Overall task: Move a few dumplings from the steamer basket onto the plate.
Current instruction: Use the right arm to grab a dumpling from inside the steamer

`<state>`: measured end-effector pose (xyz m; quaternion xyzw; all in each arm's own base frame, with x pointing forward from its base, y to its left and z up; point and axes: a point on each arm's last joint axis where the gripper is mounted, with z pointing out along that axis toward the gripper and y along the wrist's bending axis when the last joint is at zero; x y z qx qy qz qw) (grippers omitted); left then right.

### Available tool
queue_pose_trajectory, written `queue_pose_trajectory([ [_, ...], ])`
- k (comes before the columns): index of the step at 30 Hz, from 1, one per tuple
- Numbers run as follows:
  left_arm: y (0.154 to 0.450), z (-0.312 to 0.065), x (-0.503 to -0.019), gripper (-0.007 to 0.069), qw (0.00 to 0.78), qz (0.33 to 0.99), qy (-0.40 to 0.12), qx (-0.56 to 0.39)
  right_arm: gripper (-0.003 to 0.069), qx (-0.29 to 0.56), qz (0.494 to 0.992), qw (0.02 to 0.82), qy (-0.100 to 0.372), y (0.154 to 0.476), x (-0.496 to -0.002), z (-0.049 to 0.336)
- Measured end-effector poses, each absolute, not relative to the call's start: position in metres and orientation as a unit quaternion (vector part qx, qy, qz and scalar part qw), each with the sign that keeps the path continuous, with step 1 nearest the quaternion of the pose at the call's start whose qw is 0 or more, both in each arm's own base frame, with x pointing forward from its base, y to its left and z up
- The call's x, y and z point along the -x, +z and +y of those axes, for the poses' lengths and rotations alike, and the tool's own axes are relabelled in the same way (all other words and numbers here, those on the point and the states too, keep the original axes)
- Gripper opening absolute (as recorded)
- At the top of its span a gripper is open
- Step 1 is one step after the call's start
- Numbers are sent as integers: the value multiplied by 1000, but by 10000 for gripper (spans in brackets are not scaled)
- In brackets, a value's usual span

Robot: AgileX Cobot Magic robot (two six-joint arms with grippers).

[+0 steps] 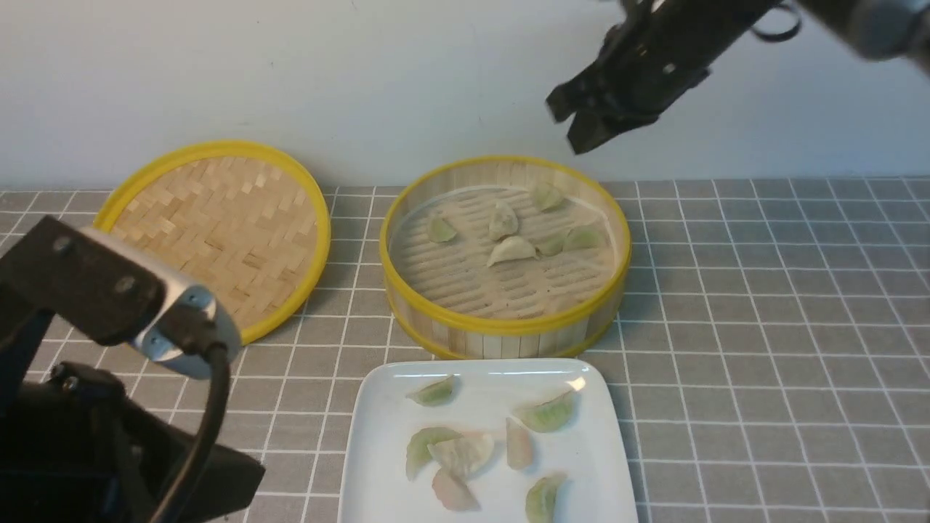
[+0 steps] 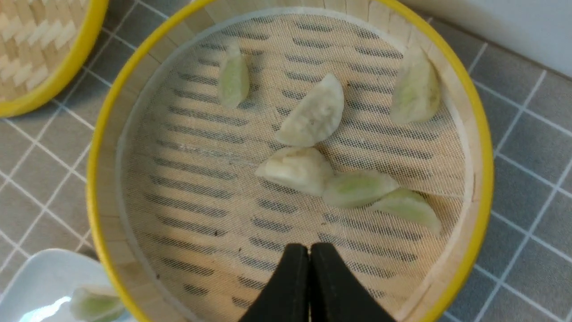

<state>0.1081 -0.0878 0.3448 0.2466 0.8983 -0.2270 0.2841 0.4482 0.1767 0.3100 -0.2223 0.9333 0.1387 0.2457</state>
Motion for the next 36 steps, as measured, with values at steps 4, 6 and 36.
queue_pose_trajectory([
  [4,344,-84,-104,-5,271,908,-219,-234,36,255,931,225,134,275,-461,198],
  [6,343,-83,-103,-5,263,913,-215,-227,69,279,926,221,129,261,-463,208],
  [36,338,-80,-98,-5,225,928,-206,-215,331,369,899,224,73,176,-485,233],
])
